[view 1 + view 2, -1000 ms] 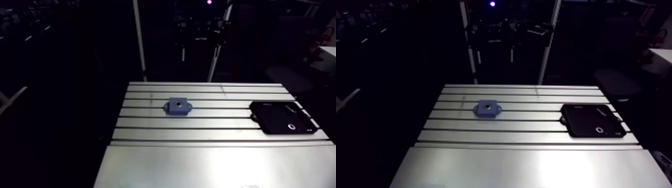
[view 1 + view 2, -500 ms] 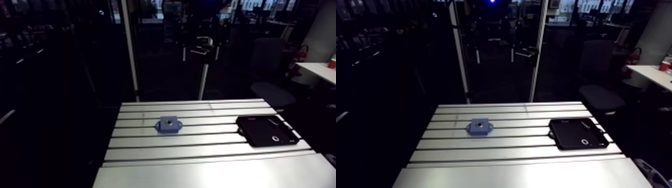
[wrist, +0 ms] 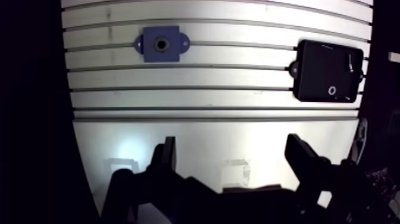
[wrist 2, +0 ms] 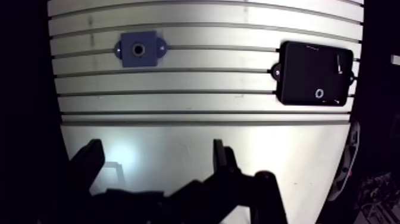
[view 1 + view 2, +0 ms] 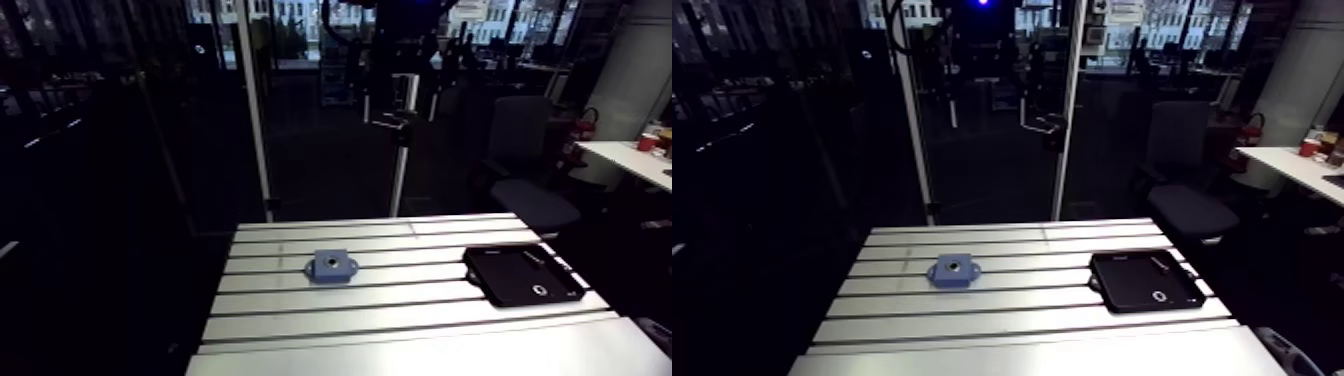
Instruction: Pick up the bearing and press it into the housing until flush.
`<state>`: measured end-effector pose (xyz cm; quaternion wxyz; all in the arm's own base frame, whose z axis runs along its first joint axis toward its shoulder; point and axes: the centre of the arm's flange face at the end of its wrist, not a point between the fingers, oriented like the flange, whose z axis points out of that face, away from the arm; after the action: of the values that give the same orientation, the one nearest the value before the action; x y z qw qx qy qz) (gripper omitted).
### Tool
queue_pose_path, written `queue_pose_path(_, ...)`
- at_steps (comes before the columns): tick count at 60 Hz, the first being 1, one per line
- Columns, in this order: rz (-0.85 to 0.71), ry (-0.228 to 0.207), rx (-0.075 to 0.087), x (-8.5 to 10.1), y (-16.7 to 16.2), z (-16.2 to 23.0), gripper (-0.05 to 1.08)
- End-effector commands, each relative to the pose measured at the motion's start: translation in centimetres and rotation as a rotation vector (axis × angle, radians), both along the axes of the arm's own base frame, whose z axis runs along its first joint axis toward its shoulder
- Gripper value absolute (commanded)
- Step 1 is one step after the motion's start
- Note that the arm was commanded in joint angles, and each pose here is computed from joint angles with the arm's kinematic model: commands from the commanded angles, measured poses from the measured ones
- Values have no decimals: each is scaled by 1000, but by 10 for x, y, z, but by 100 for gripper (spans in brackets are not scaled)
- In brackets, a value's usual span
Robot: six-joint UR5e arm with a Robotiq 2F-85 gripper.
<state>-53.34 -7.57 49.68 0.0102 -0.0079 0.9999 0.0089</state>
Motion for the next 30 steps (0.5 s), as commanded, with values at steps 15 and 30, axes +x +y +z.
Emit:
queue_pose_path(15,0,-5,-1,2,-1,-2,1)
queue_pose_path(30,4,-8,-2,1,-4,-5,1)
